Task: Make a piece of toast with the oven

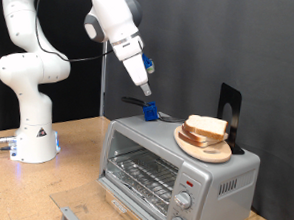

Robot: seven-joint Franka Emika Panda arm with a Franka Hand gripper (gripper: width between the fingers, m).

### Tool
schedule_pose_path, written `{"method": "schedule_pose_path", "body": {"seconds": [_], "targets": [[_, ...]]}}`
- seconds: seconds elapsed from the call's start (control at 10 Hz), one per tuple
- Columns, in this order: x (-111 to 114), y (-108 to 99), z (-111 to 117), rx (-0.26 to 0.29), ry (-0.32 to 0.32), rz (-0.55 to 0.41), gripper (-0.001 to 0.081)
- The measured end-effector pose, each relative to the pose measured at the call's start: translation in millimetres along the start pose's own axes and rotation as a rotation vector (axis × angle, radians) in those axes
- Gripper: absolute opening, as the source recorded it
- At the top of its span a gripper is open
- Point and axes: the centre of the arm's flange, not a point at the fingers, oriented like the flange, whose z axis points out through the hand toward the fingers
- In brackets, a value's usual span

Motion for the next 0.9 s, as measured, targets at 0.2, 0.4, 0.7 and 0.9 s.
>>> {"method": "schedule_pose_path", "body": {"seconds": [0.2, 0.4, 0.7, 0.9], "targets": [[1.4, 6.8, 10.6, -0.008, -0.037, 0.008, 0.0808], [-0.7, 7.2, 20.0, -0.002, -0.067, 0.006, 0.0808], [-11.5, -5.8, 34.3, 0.012, -0.1, -0.018, 0.0808], [-16.0, -10.1, 40.1, 0.001, -0.093, -0.025, 0.0808]]}}
